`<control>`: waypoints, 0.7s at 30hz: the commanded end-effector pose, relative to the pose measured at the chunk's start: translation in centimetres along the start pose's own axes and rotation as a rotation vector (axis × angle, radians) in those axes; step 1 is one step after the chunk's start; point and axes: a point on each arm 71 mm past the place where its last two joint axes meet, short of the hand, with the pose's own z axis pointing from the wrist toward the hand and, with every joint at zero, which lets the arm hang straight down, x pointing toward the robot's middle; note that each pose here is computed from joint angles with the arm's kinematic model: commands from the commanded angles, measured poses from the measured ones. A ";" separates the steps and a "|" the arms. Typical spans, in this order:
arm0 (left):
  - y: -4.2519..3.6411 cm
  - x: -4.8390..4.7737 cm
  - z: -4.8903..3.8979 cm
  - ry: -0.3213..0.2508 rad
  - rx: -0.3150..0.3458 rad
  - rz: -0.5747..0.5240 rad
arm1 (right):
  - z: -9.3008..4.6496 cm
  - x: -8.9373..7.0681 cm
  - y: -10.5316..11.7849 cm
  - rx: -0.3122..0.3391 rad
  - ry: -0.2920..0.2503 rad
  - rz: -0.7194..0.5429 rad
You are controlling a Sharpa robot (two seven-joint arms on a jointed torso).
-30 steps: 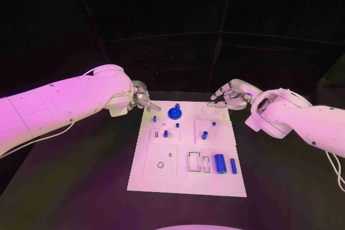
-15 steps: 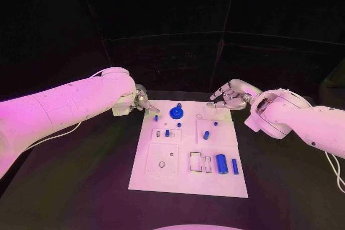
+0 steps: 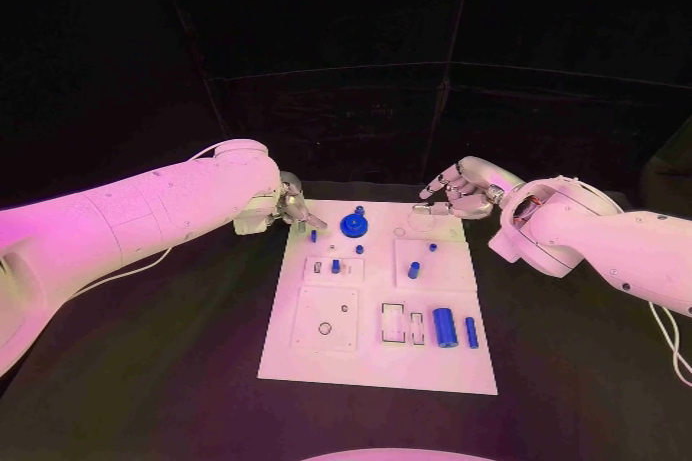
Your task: Assemble the parts on the task board
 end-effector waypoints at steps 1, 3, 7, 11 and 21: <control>-0.39 0.04 0.00 0.004 0.022 0.017 | 0.1 -0.1 0.2 -0.012 -0.010 0.000; -0.51 0.11 0.03 0.010 0.024 0.020 | 0.1 -0.1 0.2 -0.012 -0.010 0.000; -0.66 0.19 0.11 0.018 0.025 0.026 | 0.1 -0.1 0.2 -0.012 -0.010 0.001; -0.75 0.28 0.24 0.023 0.023 0.027 | 0.1 -0.1 0.2 -0.012 -0.009 0.001; -0.82 0.45 0.39 0.031 0.019 0.031 | 0.1 -0.1 0.2 -0.012 -0.009 0.001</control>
